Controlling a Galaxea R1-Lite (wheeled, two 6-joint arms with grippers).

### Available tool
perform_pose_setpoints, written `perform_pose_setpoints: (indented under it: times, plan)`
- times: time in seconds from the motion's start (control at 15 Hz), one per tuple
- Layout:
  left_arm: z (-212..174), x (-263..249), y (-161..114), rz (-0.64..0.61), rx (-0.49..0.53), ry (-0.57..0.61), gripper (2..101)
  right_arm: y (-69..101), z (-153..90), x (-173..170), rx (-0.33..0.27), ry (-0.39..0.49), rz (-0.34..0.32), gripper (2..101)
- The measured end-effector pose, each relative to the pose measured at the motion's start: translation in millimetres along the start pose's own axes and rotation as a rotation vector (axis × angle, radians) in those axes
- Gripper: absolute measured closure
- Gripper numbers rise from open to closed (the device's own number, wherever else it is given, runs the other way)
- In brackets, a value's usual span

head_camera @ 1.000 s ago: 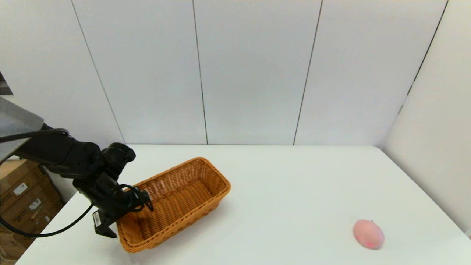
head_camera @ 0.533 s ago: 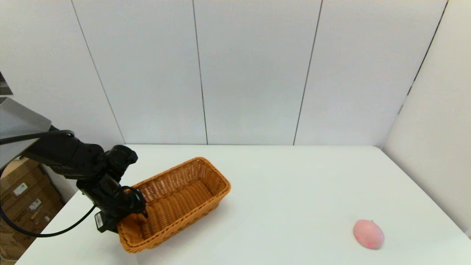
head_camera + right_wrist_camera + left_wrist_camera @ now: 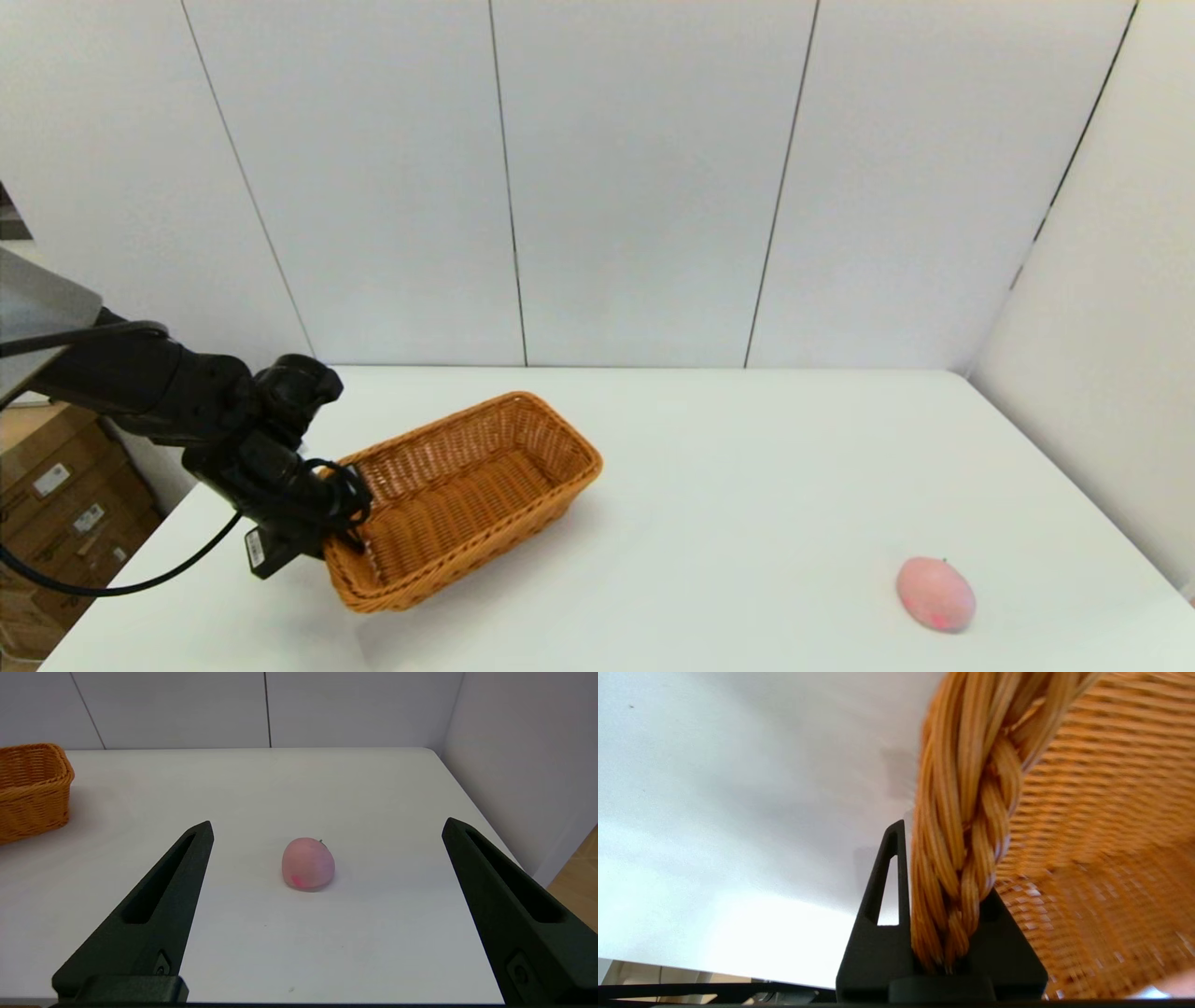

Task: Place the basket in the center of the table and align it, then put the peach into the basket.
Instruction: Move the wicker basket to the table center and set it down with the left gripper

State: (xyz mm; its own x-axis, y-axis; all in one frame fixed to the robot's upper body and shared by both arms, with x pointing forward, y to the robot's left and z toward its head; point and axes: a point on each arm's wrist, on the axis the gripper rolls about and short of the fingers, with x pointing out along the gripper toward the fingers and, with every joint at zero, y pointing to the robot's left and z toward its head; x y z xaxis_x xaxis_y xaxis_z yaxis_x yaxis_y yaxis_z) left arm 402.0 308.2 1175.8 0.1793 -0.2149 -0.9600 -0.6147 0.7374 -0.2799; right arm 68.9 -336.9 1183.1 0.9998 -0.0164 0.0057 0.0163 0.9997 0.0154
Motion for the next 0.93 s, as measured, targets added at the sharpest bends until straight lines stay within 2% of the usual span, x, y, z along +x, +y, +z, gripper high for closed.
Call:
perform_pose_setpoints:
  times: [0.13, 0.47, 0.73, 0.93]
  plan:
    - [-12, -18, -12, -0.061, 0.065, -0.020, 88.6, 0.0, 0, 0, 0.000, 0.001, 0.001, 5.2]
    - [-54, -51, -59, -0.241, 0.305, -0.015, 88.6, 0.0, 0, 0, 0.000, 0.000, 0.001, 5.2]
    - [-71, -38, -92, -0.277, 0.409, 0.012, 88.6, 0.0, 0, 0, 0.000, 0.000, 0.001, 5.2]
    - [-70, -14, -104, -0.275, 0.484, 0.022, 88.6, 0.0, 0, 0, 0.000, 0.001, 0.001, 5.2]
